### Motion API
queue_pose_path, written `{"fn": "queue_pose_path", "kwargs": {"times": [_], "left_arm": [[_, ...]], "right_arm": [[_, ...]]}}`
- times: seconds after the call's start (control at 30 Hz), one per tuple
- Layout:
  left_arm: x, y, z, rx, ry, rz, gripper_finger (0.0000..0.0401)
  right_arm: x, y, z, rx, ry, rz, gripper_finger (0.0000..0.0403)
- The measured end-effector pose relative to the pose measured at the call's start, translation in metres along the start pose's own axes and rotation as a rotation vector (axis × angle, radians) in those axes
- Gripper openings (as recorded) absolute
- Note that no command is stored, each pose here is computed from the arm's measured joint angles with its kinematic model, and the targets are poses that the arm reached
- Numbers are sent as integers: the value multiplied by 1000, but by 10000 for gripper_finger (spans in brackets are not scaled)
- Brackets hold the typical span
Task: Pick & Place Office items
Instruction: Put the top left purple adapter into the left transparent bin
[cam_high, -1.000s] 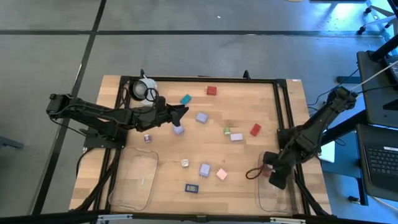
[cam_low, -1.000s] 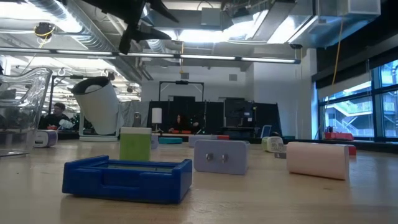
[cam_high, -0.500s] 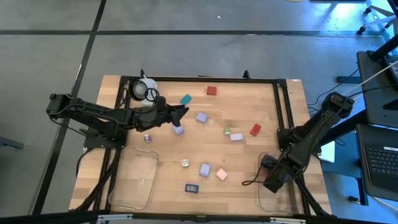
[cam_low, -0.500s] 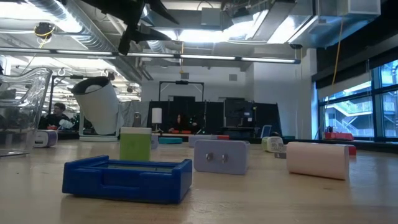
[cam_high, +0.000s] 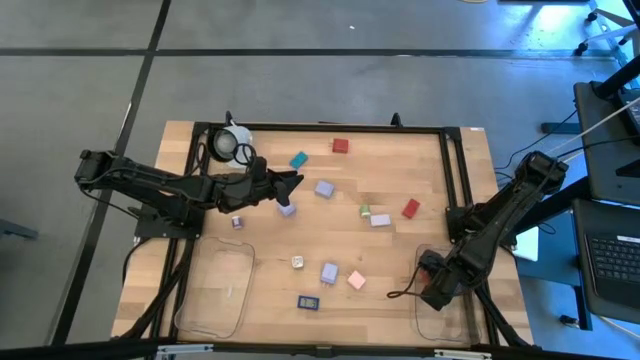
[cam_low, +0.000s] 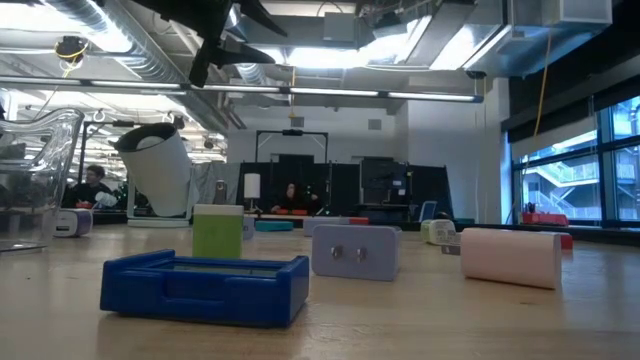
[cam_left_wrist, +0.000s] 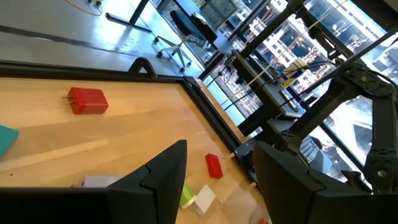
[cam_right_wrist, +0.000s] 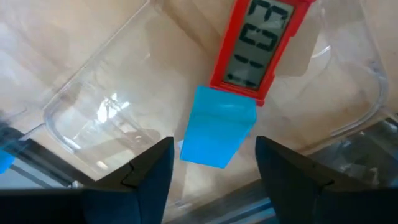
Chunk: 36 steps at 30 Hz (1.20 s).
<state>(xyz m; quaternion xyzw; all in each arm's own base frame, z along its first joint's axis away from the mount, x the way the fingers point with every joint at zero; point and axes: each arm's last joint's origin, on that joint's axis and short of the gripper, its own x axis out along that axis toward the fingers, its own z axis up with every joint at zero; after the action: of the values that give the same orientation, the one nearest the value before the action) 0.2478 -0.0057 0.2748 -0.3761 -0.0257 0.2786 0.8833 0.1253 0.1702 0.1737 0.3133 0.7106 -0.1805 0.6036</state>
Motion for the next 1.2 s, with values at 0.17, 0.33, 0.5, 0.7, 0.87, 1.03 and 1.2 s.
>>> {"fn": "queue_pose_path", "kwargs": {"times": [0.17,0.33,0.5,0.7,0.87,1.03,1.2], "left_arm": [[0,0,0,3,9,-4,182],[0,0,-1,6,14,-8,182],[1,2,1,160,4,2,182],[2,2,2,311,7,5,183],[1,3,-2,415,62,-25,200],[1,7,-9,494,187,-77,236],[-3,15,-20,745,336,-95,258]], "right_arm": [[0,3,-1,-5,40,24,261],[-15,15,-6,-53,58,77,279],[-49,40,-14,-264,46,214,277],[-84,54,-20,-351,-40,274,266],[-89,47,-21,-324,-46,193,257],[-90,46,-15,-333,-51,184,253],[-92,45,-5,-327,-66,172,253]]}}
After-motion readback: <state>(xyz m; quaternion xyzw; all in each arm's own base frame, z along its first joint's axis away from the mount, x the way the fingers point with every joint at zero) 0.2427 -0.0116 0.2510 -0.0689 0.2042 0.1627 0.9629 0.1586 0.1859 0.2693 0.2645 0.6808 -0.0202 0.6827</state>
